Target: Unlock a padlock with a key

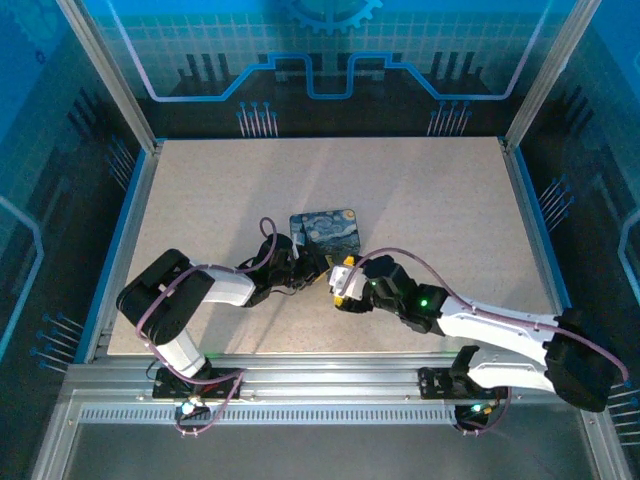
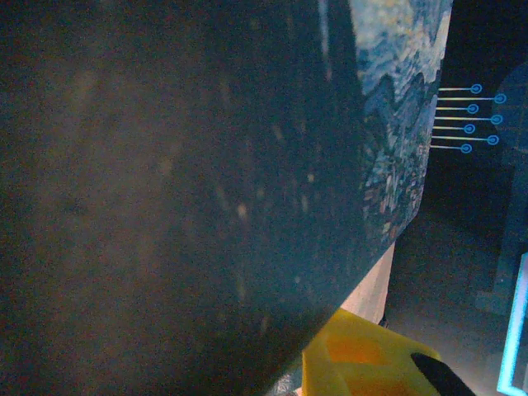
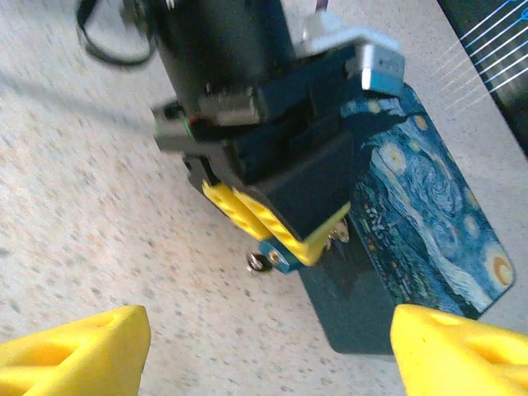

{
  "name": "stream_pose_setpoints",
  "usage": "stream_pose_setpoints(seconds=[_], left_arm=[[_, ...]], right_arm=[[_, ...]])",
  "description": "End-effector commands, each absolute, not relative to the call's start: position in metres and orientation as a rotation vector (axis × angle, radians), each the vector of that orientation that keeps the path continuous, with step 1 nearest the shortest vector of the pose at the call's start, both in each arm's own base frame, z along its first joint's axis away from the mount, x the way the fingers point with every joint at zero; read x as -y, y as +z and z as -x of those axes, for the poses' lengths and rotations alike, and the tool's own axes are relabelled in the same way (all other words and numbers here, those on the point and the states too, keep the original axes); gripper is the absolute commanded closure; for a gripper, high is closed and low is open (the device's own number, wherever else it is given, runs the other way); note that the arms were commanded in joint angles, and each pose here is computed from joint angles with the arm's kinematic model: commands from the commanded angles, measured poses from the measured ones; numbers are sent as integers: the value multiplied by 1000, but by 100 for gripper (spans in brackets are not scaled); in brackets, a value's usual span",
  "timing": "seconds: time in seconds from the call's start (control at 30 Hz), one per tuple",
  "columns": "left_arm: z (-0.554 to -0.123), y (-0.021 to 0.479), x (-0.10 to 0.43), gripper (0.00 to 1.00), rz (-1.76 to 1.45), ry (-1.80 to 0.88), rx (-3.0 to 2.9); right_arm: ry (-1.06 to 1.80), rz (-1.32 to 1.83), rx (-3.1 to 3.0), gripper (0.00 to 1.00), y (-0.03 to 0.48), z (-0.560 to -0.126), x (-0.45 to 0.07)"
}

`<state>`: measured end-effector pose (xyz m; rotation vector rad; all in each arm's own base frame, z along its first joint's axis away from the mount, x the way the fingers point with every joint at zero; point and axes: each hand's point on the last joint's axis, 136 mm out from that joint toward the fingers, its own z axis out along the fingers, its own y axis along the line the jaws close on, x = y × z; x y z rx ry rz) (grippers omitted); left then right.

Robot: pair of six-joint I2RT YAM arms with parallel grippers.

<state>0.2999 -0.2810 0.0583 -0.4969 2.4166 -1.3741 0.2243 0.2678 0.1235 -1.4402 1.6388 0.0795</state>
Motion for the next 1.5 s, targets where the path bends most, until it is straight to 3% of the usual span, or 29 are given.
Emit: stream_pose_setpoints(seconds=[0.0, 0.4, 0.77, 1.47], left_arm=[[-291, 47, 284, 80, 567, -1378, -2501], [-291, 48, 284, 79, 579, -1388, -2496], [-291, 50, 285, 80, 577, -1388, -2495], [-291, 51, 284, 79, 577, -1386, -2497]], right_arm=[[-151, 1533, -1514, 26, 119, -239, -264], [-200, 1637, -1485, 42, 84, -241, -287], [-217, 1610, -1456, 47, 83, -254, -301], [-258, 1601, -1471, 69, 76, -272, -301]])
